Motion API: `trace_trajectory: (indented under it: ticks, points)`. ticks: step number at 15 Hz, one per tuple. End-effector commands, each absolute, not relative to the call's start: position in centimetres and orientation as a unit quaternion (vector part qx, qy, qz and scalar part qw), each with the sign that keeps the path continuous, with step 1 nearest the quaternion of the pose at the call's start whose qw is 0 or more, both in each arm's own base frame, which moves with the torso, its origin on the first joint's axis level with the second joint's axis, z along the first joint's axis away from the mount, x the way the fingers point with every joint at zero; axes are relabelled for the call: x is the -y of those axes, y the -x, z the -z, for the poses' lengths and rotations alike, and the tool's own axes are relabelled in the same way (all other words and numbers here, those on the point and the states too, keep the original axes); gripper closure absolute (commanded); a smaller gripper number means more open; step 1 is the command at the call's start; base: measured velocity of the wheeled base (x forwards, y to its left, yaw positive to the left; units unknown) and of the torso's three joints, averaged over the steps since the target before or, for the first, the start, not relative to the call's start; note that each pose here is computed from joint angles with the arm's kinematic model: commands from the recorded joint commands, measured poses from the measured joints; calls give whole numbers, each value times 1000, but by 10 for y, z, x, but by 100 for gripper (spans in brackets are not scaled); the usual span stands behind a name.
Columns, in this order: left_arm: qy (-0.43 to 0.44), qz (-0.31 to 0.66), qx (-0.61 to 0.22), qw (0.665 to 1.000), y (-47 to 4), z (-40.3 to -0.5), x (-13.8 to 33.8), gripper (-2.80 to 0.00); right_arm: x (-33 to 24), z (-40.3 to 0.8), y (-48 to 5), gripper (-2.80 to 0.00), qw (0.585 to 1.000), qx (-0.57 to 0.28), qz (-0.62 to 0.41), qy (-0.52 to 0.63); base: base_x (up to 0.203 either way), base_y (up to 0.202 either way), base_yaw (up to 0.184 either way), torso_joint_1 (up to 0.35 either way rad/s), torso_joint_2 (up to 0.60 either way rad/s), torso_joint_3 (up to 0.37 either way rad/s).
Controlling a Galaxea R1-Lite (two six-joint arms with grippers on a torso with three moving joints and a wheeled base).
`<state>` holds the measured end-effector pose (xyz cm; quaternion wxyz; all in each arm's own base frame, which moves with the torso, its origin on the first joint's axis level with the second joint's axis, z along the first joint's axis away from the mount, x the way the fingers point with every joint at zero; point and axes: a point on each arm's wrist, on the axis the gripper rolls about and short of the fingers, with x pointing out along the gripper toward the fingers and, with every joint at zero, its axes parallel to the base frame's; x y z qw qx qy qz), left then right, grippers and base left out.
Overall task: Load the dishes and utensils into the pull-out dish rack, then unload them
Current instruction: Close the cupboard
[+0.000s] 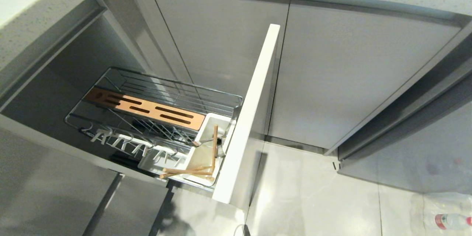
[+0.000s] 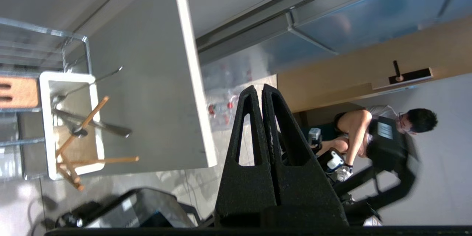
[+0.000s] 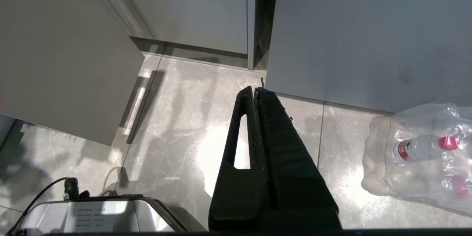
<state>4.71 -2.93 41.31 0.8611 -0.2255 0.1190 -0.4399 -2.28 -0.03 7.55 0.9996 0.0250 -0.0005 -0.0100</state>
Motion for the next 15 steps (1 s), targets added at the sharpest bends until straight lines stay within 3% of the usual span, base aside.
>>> trace_trajectory:
  ticks: [1, 5, 10, 15]
  points:
    - [230, 434, -142, 859, -61, -410, 34, 0, 0, -75, 23, 0, 1000, -1, 10, -25, 0, 0, 0, 0, 0, 0]
    - [234, 364, -233, 871, -106, -399, 53, 0, 0, -75, 23, 0, 1000, -1, 10, -25, 0, 0, 0, 0, 0, 0]
    - [172, 256, -332, 892, -147, -369, 99, 0, 0, -75, 23, 0, 1000, -1, 10, -25, 0, 0, 0, 0, 0, 0]
    - [111, 160, -378, 905, -170, -342, 120, 0, 0, -75, 23, 0, 1000, -1, 10, -25, 0, 0, 0, 0, 0, 0]
